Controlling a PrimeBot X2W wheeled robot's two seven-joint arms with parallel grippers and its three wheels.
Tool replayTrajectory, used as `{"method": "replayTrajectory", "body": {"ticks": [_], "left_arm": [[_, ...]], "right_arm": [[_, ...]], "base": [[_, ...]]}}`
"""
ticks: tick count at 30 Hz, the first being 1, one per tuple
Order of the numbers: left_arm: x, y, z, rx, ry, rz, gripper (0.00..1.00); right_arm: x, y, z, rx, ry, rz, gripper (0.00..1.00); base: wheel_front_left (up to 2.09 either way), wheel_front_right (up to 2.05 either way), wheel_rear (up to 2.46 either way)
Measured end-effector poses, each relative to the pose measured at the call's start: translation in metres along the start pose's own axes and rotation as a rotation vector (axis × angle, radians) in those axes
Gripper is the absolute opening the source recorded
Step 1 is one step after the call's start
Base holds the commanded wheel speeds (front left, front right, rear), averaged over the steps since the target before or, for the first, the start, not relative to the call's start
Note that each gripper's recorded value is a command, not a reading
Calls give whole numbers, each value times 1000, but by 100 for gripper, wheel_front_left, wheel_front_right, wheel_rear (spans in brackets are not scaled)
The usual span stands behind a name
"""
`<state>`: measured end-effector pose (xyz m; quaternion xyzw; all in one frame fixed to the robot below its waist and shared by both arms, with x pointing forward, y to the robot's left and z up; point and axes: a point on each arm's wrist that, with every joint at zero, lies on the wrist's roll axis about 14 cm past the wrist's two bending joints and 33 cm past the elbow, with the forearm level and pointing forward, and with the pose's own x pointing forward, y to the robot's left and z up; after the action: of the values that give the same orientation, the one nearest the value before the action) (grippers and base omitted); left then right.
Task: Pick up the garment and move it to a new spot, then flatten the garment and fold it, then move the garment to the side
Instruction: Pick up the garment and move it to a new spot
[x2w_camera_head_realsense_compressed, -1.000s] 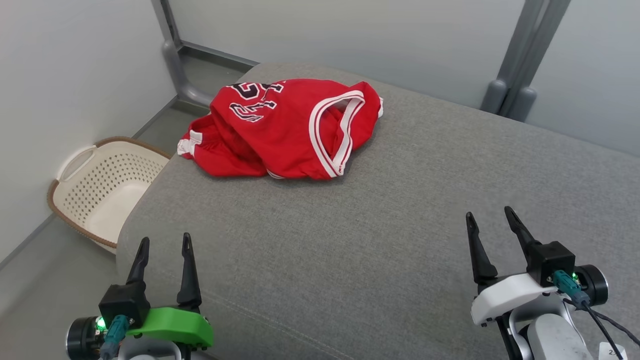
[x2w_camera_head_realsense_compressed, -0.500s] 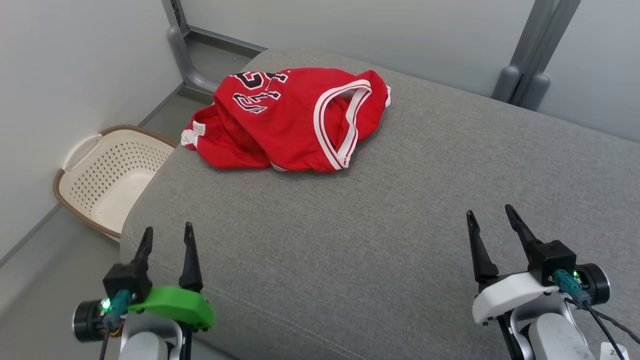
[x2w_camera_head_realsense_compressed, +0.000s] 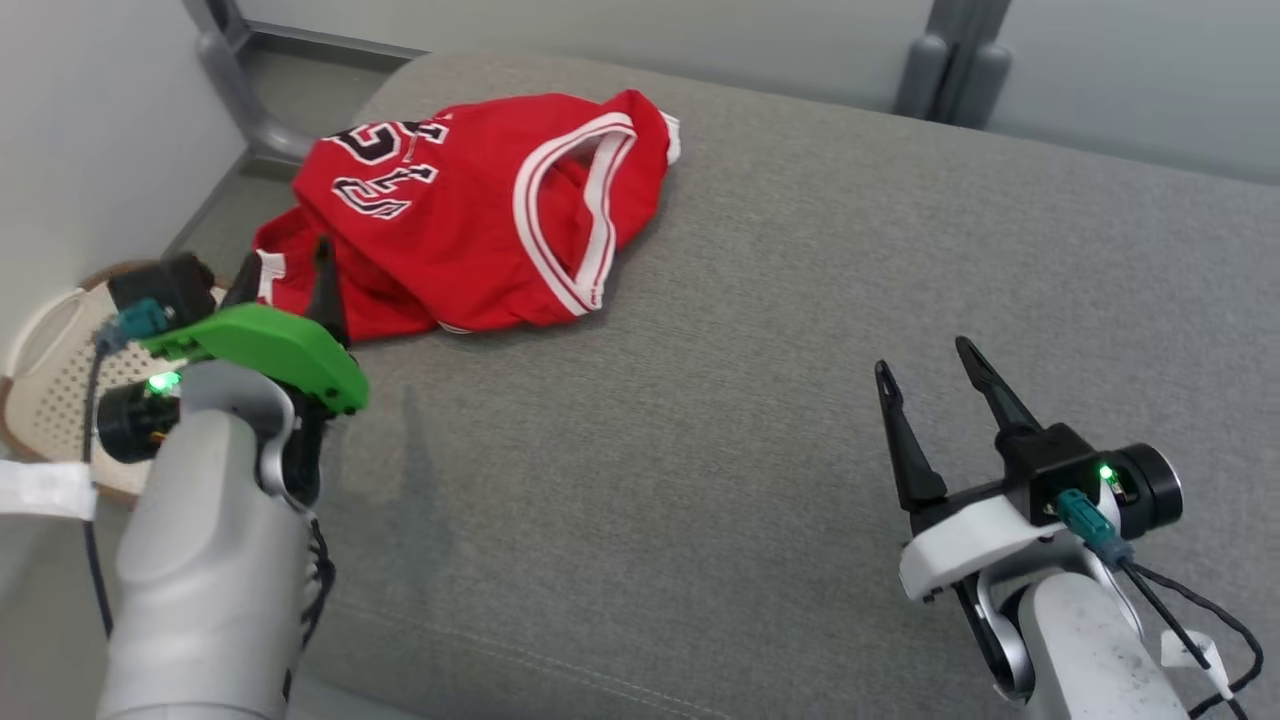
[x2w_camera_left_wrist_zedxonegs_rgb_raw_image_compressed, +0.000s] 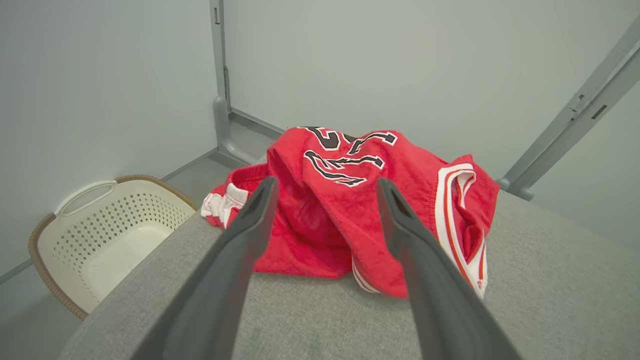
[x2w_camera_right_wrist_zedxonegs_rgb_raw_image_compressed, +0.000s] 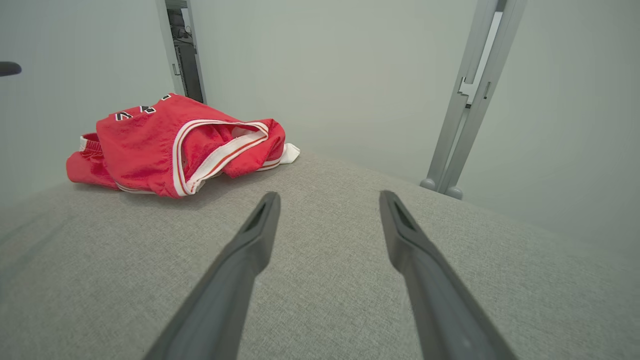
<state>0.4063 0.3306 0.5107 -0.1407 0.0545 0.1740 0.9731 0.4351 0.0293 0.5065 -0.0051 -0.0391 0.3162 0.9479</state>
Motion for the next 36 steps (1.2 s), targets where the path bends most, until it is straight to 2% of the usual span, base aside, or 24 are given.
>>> {"method": "replayTrajectory", "body": {"ticks": [9, 13, 17, 23, 25, 26, 32, 36], "left_arm": [[81, -36, -13, -13, 167, -44, 100], [109, -39, -38, 14, 283, -5, 100], [135, -37, -55, 60, 325, 45, 100], [146, -35, -113, 125, 509, 106, 100], [150, -34, -121, 148, 530, 115, 31], [152, -38, -124, 152, 536, 106, 0], [159, -58, -108, 172, 498, 28, 0], [166, -80, -60, 173, 362, -44, 0]], "right_arm": [[-4, -39, -12, -14, 16, -84, 100], [-11, -58, -31, 1, 56, -132, 100], [-22, -76, -53, 29, 105, -185, 100], [-39, -95, -81, 48, 172, -246, 100], [-43, -99, -85, 55, 180, -261, 100], [-44, -101, -86, 59, 181, -270, 100], [-48, -102, -84, 82, 171, -279, 100], [-47, -96, -72, 107, 133, -272, 100]], "base": [[0, 0, 0], [0, 0, 0], [0, 0, 0], [0, 0, 0], [0, 0, 0], [0, 0, 0], [0, 0, 0], [0, 0, 0]]}}
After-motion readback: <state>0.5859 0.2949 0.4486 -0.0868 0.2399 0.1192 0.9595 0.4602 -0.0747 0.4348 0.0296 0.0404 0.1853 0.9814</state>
